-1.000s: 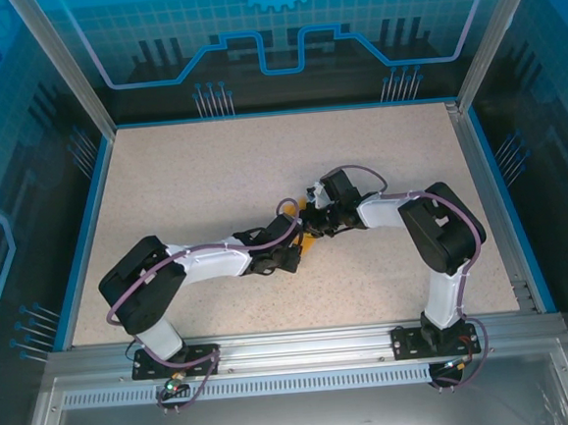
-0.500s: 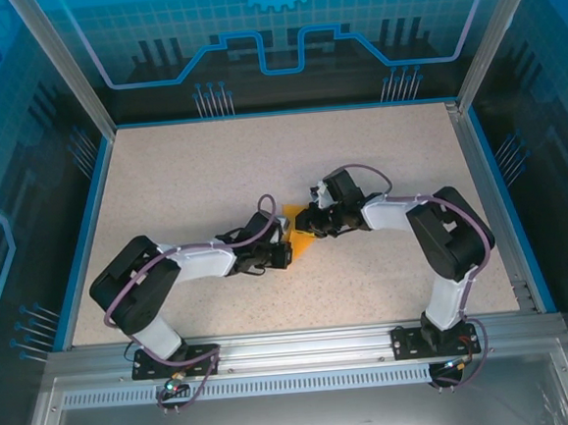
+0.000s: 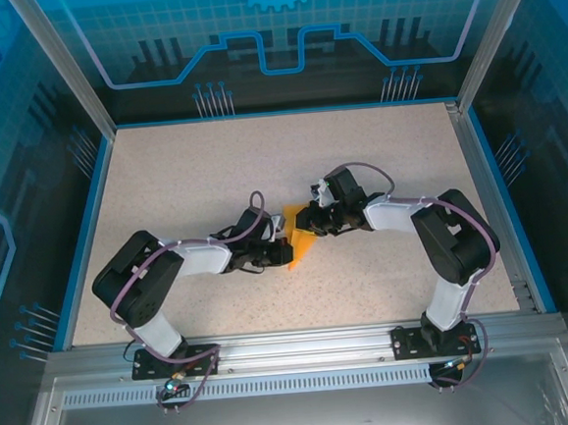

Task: Fold a paper plane with a square sheet of paper (pick it up from the middle)
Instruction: Fourth fold the wing at the center of the table.

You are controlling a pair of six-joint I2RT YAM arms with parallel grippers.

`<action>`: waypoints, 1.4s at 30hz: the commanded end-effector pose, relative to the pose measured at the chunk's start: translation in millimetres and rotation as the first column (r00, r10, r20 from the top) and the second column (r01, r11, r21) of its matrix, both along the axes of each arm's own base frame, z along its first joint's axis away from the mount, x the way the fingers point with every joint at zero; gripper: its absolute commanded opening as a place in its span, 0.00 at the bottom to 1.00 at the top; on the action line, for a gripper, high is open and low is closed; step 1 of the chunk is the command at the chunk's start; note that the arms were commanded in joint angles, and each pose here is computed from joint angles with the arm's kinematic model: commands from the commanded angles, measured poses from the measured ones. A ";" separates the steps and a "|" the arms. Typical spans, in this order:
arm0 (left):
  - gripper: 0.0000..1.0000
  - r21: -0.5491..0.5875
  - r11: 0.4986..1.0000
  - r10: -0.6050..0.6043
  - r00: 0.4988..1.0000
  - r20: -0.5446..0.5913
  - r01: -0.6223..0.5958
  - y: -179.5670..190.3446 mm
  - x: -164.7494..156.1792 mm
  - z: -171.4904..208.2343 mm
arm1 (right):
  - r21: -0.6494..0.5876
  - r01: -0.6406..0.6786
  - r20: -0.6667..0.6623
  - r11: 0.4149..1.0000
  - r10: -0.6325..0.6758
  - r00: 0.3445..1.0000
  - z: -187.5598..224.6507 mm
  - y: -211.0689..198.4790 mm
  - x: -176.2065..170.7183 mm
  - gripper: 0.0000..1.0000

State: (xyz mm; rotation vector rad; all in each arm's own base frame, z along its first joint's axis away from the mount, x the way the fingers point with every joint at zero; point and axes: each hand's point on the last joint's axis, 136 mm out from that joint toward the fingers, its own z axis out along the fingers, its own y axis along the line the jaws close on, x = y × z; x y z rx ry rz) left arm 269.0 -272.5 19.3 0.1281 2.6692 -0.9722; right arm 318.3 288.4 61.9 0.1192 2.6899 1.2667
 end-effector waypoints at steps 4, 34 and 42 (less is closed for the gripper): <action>0.02 -0.033 0.998 0.047 0.997 -0.065 -0.050 6.2 -8.5 -6.4 | 0.015 -0.019 -0.016 1.000 0.020 1.000 -6.4 10.9 4.4 0.19; 0.00 -0.049 0.984 0.166 0.981 -0.104 -0.172 21.6 -7.3 -14.9 | -0.106 0.010 0.006 0.994 -0.009 1.000 -13.2 -13.9 4.0 0.18; 0.00 -0.049 0.983 0.171 0.980 -0.104 -0.176 22.9 -8.2 -15.1 | -0.173 0.048 -0.008 0.984 -0.051 0.999 -27.5 -23.3 10.7 0.13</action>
